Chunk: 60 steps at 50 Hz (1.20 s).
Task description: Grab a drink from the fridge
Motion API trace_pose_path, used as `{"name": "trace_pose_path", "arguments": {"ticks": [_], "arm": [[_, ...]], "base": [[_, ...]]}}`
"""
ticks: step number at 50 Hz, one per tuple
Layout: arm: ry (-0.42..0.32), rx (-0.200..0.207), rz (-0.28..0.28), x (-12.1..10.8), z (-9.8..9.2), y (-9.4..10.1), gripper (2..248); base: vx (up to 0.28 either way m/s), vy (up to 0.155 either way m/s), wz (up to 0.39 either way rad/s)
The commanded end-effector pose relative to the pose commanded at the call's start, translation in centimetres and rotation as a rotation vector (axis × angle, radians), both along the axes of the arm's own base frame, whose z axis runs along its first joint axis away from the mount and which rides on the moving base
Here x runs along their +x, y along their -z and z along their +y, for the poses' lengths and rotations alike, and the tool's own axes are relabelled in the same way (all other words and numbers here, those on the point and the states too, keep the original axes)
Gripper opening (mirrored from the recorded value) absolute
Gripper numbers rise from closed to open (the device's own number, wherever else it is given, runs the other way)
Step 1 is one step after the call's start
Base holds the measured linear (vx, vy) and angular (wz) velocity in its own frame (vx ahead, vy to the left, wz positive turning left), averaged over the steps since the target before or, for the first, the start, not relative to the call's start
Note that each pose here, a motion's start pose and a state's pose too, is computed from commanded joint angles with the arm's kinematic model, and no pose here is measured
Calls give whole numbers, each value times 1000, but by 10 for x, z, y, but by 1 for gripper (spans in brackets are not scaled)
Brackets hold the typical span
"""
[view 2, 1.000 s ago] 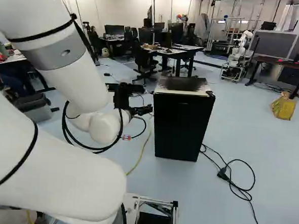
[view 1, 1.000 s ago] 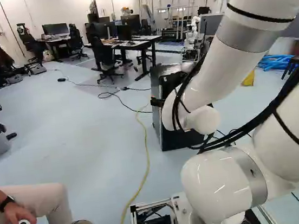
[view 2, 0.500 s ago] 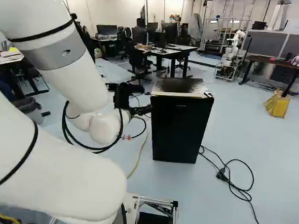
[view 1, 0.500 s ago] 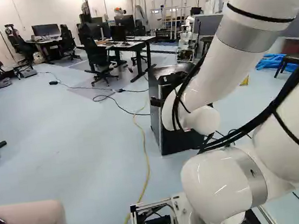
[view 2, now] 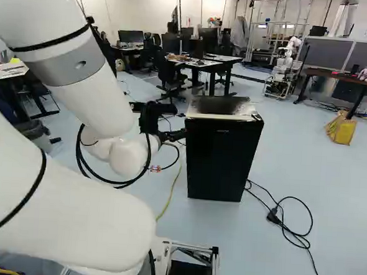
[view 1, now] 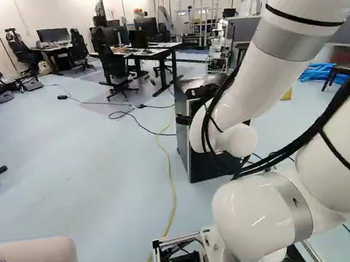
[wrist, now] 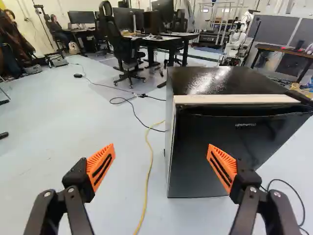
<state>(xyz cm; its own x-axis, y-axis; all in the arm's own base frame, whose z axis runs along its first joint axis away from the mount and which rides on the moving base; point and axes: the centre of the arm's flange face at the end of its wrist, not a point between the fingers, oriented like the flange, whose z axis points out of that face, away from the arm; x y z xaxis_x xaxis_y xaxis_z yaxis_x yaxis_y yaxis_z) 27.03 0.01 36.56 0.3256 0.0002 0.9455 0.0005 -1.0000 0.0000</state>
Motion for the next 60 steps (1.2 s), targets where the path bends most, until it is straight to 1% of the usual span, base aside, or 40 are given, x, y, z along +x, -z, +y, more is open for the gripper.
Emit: {"name": "trace_pose_path", "arguments": {"ticks": [8, 15, 36, 47, 60], "arm": [[5, 5, 1, 1, 1, 0, 247], [18, 14, 3, 7, 3, -1, 247], [68, 36, 23, 39, 5, 8, 247], [93, 41, 9, 53, 6, 13, 247], [125, 42, -23, 64, 6, 19, 247]], "base": [[0, 0, 0], [0, 0, 0], [0, 0, 0], [0, 0, 0], [0, 0, 0]]}}
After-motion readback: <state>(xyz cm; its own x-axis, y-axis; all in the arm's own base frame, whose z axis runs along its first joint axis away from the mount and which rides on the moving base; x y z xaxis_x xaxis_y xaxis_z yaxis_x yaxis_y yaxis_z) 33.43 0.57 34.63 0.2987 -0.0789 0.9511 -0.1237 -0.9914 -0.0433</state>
